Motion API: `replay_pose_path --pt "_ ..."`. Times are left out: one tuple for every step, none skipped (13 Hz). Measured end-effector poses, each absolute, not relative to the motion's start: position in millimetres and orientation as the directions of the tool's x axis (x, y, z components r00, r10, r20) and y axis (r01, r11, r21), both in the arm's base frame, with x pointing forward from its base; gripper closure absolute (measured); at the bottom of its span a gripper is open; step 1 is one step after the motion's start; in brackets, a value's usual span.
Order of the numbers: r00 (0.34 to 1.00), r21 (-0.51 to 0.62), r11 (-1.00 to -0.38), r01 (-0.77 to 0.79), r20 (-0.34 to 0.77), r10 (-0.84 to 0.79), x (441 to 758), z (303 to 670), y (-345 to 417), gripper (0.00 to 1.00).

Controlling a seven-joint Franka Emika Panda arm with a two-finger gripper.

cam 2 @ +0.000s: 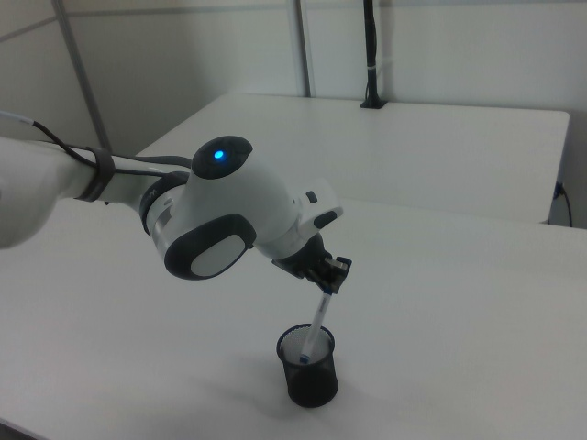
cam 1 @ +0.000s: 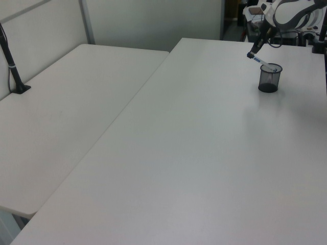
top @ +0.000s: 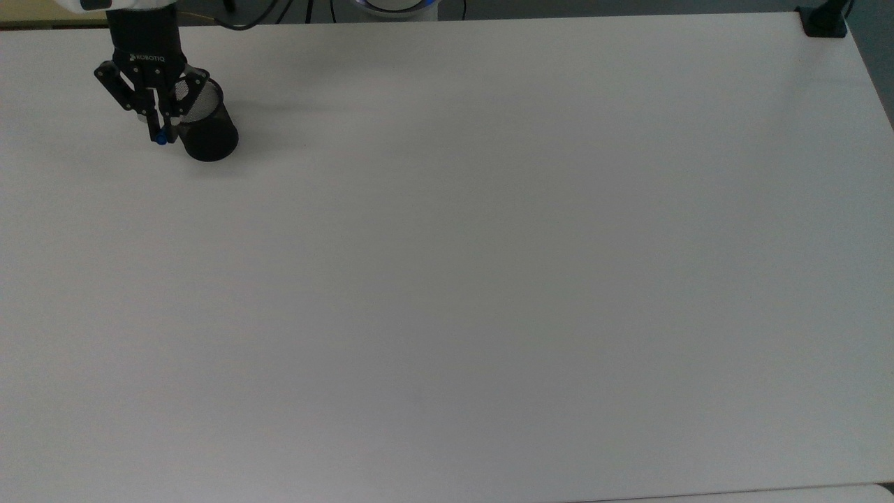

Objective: Insert the marker

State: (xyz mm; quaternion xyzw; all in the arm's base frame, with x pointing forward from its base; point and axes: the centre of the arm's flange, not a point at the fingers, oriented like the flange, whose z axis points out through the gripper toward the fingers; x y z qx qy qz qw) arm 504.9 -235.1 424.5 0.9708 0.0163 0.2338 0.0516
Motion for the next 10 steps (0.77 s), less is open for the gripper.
replay_pose_path --pt "0.891 0.107 -0.994 0.016 0.45 0.062 506 422 -231 0.83" --pt "0.892 0.106 -0.994 0.018 0.448 0.063 506 422 -229 0.83" --pt "0.892 0.105 -0.994 0.017 0.449 0.063 506 422 -229 0.83" --pt "0.891 0.105 -0.994 0.015 0.45 0.061 505 422 -230 0.8" --pt "0.89 0.105 -0.994 0.013 0.452 0.06 505 424 -231 0.76" --pt "0.889 0.105 -0.994 0.01 0.455 0.057 504 425 -232 0.71" --pt "0.887 0.1 -0.995 0.002 0.459 0.048 503 427 -233 0.57" --pt "0.886 0.091 -0.996 -0.007 0.462 0.036 501 429 -235 0.53" --pt "0.885 0.088 -0.996 -0.012 0.464 0.03 500 430 -237 0.51" --pt "0.884 0.085 -0.996 -0.014 0.466 0.028 498 435 -238 0.41"
